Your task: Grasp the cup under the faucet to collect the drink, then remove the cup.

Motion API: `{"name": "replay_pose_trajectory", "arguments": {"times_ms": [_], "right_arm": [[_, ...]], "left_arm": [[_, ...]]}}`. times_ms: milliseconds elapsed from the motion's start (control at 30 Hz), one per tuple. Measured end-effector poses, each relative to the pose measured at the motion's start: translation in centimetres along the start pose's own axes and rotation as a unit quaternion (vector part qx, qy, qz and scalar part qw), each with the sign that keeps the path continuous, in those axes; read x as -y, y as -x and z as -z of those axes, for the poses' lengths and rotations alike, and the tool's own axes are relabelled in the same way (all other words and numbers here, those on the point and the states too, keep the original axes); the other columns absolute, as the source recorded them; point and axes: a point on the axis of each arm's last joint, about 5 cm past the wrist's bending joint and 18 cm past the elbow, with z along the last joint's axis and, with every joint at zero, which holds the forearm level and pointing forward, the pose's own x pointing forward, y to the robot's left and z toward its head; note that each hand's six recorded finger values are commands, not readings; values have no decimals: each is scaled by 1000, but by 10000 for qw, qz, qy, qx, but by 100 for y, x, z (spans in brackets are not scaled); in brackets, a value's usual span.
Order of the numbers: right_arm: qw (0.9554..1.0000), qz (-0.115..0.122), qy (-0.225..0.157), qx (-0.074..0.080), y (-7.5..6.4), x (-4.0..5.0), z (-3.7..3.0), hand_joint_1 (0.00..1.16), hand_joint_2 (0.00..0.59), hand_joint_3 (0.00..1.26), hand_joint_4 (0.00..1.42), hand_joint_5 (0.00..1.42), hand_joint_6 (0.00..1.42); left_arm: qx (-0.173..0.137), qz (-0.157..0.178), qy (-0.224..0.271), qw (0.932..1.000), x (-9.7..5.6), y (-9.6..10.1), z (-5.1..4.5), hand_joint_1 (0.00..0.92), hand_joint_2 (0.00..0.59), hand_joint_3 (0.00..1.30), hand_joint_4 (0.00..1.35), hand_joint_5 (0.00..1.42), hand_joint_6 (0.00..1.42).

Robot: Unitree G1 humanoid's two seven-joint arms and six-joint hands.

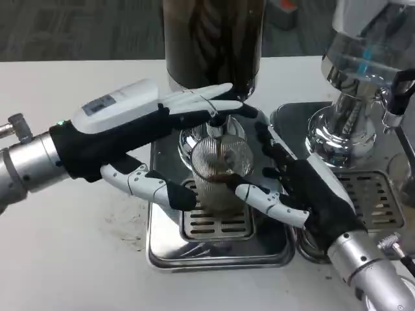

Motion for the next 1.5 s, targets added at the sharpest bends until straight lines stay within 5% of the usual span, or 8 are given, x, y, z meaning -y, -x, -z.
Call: {"name": "replay_pose_trajectory", "arguments": {"times_ms": [1500], "right_arm": [[9997,-173,-156,14,-75,-54,20,559,228,23,0,0,145]], "left_arm": [[-8,15,-34,10000,13,45,-26,0,58,135,15,31,85]]}}
